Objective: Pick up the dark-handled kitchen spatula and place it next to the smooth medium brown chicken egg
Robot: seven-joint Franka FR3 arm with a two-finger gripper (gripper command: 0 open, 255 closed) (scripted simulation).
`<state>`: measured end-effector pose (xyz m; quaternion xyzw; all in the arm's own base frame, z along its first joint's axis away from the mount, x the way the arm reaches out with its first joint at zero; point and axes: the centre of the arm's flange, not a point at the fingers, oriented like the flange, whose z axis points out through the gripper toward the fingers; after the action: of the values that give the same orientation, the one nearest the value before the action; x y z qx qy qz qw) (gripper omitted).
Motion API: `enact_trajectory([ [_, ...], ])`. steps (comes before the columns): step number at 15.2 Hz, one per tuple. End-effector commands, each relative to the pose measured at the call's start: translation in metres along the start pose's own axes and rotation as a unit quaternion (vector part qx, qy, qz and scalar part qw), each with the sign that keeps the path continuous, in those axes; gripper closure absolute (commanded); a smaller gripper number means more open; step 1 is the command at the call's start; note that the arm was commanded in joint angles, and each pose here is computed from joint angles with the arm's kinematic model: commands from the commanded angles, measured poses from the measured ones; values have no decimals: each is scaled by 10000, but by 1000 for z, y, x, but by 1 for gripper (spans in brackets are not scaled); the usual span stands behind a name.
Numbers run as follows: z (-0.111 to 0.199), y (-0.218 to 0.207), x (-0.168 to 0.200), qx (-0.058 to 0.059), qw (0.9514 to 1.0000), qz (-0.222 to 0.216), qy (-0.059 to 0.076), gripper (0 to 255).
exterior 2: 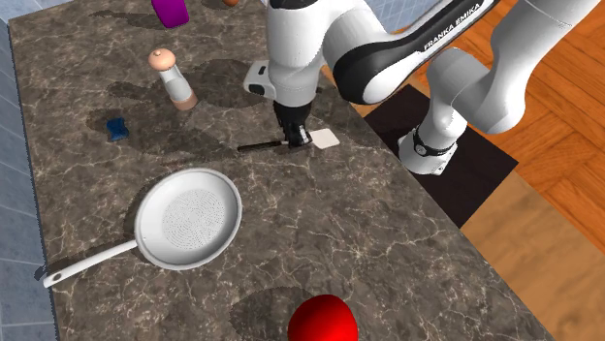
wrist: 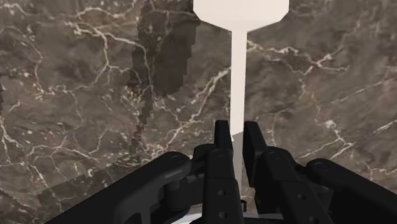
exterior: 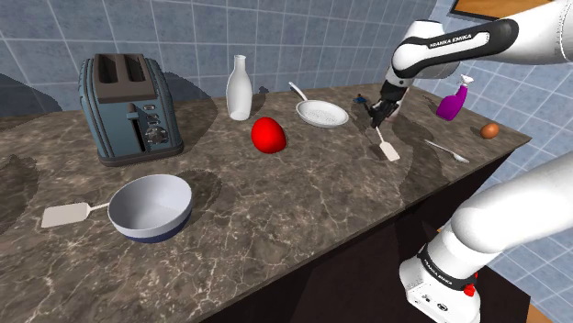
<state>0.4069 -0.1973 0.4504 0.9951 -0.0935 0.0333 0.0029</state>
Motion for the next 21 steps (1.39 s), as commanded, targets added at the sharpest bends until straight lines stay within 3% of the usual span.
enact_trajectory([
  [1, -11, 0, 1, 0, 10000, 0, -3, 255],
  [8, -44, 0, 3, 0, 10000, 0, -2, 255],
  [21, -48, 163, -51, 0, 10000, 0, -3, 255],
])
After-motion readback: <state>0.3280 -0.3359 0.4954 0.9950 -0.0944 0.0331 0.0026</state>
